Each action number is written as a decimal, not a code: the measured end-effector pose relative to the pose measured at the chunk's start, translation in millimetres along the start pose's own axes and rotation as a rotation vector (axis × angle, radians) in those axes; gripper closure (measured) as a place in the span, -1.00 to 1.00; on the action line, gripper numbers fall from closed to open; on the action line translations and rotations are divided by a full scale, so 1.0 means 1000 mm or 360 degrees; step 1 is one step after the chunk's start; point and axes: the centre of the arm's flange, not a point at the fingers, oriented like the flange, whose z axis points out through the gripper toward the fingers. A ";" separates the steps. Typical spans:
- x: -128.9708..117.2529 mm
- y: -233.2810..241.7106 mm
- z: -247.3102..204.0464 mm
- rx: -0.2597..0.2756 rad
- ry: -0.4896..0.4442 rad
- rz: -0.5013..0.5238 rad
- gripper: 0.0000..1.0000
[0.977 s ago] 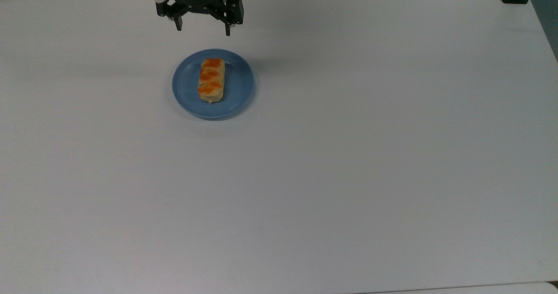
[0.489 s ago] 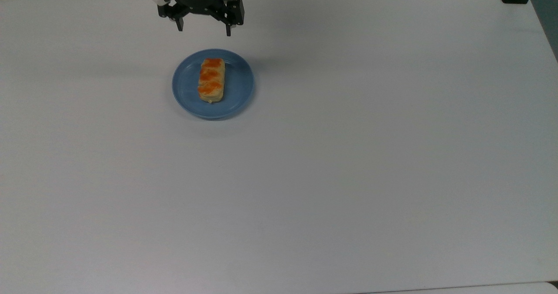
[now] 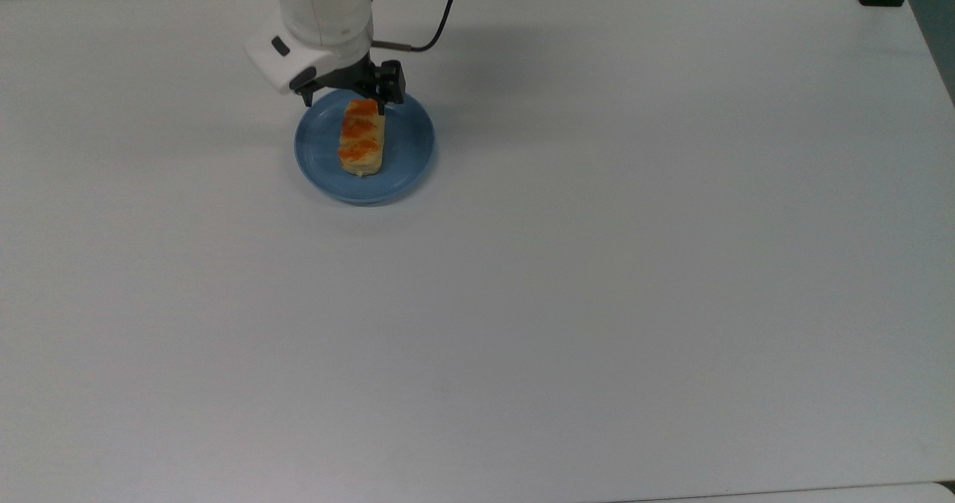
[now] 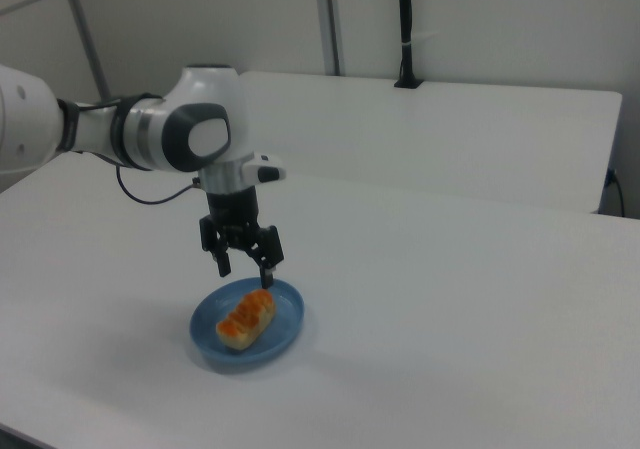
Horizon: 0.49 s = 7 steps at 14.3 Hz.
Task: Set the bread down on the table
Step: 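Lower the gripper onto the orange-topped bread and close on it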
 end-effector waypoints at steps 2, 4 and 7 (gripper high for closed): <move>0.005 0.000 0.019 0.0002 -0.0018 0.0000 -1.00; 0.008 -0.002 0.037 0.0003 -0.0024 -0.0005 -1.00; 0.006 -0.004 0.051 0.0005 -0.0043 -0.0013 -1.00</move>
